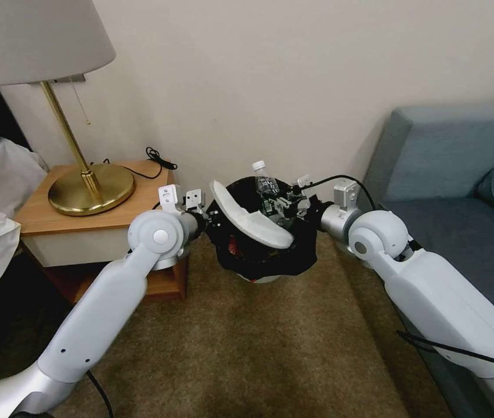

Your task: Pick up the trash bin, then pick up the garbage on the floor and place it into the trash bin.

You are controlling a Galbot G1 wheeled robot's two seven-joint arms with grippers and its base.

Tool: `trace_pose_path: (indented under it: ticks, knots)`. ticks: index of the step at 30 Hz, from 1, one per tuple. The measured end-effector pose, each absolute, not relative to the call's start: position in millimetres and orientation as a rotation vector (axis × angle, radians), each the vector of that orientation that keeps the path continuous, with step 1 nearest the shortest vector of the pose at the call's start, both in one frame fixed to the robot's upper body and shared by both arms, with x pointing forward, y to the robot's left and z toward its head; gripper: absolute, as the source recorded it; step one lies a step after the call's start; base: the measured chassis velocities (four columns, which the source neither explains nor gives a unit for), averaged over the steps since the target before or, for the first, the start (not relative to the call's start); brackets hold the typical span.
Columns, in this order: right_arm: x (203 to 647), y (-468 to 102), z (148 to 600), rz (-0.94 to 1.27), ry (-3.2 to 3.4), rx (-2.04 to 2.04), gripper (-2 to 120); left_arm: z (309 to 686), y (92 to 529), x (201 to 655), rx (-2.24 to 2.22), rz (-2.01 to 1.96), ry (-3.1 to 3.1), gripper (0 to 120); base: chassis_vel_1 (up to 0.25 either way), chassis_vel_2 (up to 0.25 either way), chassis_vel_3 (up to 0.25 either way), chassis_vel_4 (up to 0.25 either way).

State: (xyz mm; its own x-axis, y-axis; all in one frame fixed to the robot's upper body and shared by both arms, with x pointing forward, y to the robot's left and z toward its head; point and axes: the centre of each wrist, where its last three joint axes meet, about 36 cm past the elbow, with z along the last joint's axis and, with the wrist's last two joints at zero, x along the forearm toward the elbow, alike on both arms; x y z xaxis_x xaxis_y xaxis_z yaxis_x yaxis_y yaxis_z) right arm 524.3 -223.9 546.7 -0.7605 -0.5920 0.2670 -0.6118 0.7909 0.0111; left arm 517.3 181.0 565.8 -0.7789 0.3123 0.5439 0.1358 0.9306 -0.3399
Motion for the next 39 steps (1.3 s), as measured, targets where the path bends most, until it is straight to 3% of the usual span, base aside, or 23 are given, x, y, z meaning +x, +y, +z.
trace_pose_path:
  ticks: [3,6,17,39]
  knots:
    - [524.2,-223.7,547.4,0.113,-2.727,0.932,45,566.1,181.0,517.0,-0.319,0.376,-2.463,1,0.0,0.0,0.0,0.0]
    - [524.8,-220.0,554.5,0.101,-2.748,0.925,62,566.9,183.0,516.1,-0.321,0.378,-2.465,1,0.0,0.0,0.0,0.0]
    - [526.2,-225.4,569.1,0.072,-2.788,0.899,98,565.9,185.0,514.3,-0.327,0.378,-2.464,1,0.0,0.0,0.0,0.0]
    - [516.1,-268.5,579.6,-0.046,-2.972,0.672,100,567.6,193.9,511.2,-0.319,0.377,-2.467,1,0.0,0.0,0.0,0.0]
